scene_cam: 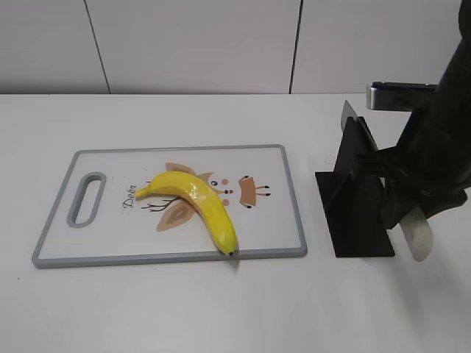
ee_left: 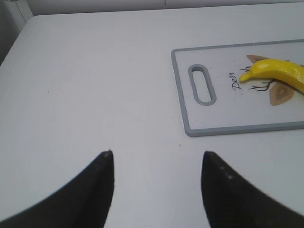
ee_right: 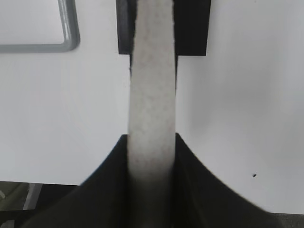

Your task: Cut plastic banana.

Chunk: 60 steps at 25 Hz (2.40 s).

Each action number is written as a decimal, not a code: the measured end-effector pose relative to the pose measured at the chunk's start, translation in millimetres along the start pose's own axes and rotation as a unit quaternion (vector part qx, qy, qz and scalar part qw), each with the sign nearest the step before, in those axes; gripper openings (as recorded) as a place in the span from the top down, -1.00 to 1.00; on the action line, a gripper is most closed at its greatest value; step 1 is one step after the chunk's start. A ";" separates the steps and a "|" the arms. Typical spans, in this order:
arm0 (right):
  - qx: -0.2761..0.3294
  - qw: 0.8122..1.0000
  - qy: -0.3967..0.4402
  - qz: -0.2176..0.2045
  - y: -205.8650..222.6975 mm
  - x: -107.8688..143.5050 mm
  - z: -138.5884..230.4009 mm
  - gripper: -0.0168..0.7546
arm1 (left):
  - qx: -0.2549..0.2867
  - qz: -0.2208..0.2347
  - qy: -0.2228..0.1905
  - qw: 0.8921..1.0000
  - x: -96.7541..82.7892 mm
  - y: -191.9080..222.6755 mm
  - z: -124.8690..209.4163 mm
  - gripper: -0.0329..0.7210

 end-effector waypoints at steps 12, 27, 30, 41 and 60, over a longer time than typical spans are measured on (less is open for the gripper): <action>-0.073 0.997 -0.023 0.008 -78.0 3.5 -10.8 0.52 | -0.001 0.000 0.000 1.000 0.0 0.0 -0.1 -0.50; -0.136 0.909 -0.395 0.004 -106.1 20.6 -47.8 0.52 | 0.056 0.089 0.074 0.992 -2.1 38.7 -77.6 -0.52; -0.115 0.864 -0.490 -0.008 -87.1 28.5 -56.0 0.52 | 0.069 0.122 0.117 0.983 -1.8 62.6 -105.1 -0.64; -0.131 0.724 -0.673 -0.073 -50.3 59.4 -83.5 0.52 | 0.129 0.303 0.275 0.903 -29.5 175.8 -182.9 -0.71; -0.144 0.682 -0.703 -0.142 -35.4 87.4 -110.5 0.52 | 0.195 0.393 0.412 0.799 -104.3 306.2 -162.0 -0.57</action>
Point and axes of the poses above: a point on each arm's last joint axis where the gripper is mounted, y pointing out along that axis toward the gripper, x along the wrist's bending axis when the last joint is at zero, z = x × y, the point moved 3 cm from there along y, pointing out along that axis toward the gripper, and after that the axes turned 2 degrees about y, right-handed, at the moved point
